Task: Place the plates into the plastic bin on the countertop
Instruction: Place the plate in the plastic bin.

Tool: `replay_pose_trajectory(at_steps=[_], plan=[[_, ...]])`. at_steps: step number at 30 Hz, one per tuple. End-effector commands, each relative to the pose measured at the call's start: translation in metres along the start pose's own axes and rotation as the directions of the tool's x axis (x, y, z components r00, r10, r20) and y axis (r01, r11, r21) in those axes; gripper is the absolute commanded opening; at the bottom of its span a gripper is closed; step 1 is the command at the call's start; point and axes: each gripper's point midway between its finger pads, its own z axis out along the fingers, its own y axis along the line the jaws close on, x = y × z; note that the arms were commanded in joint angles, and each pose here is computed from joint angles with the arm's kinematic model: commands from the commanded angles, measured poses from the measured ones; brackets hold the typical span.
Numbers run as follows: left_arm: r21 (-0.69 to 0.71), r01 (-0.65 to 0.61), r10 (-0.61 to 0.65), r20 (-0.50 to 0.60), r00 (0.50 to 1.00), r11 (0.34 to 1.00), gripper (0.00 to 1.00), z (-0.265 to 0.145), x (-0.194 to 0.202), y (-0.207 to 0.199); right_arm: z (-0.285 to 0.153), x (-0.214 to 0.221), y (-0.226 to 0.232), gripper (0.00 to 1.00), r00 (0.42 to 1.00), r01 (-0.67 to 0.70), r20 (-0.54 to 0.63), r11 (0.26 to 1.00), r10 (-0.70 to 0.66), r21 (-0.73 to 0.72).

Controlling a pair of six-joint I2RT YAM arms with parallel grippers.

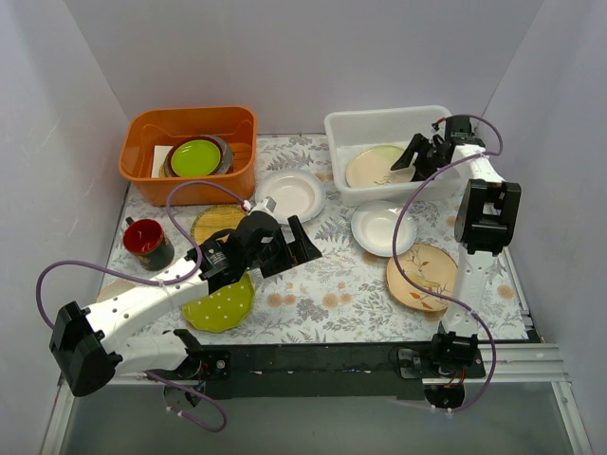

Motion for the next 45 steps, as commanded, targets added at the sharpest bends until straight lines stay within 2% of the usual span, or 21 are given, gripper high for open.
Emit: replay_pose_trajectory(at_steps=[1,12,24,29,39,43,45], plan=[[0.031,-0.013,0.013,-0.010,1.000,0.999,0.98,-0.006,0.002,-0.005,-0.022,-0.026,0.004,0.77,0.992,0.104,0.066,0.990,-0.111,0.097],[0.037,-0.008,0.009,-0.012,1.000,0.999,0.98,-0.009,0.005,-0.005,-0.032,-0.025,0.005,0.89,0.974,0.188,0.075,0.951,-0.212,0.243],[0.015,0.000,0.000,-0.013,1.000,1.000,0.98,-0.012,0.010,0.006,-0.107,-0.038,0.059,0.96,0.921,0.238,0.242,0.932,-0.307,0.275],[0.001,-0.001,0.001,-0.023,1.000,1.000,0.98,-0.011,0.016,0.012,-0.142,-0.032,0.095,0.97,0.881,0.279,0.325,0.933,-0.343,0.229],[-0.050,-0.021,0.018,-0.064,0.998,0.999,0.98,-0.002,0.041,0.023,-0.193,0.038,0.140,0.96,0.827,0.387,0.379,0.909,-0.416,0.152],[-0.050,-0.042,0.037,-0.091,0.995,0.998,0.98,0.006,0.054,0.018,-0.202,0.076,0.132,0.96,0.838,0.391,0.367,0.913,-0.404,0.112],[-0.047,-0.050,0.045,-0.097,0.994,0.998,0.98,0.011,0.057,0.014,-0.217,0.087,0.139,0.96,0.822,0.405,0.398,0.909,-0.407,0.093]])
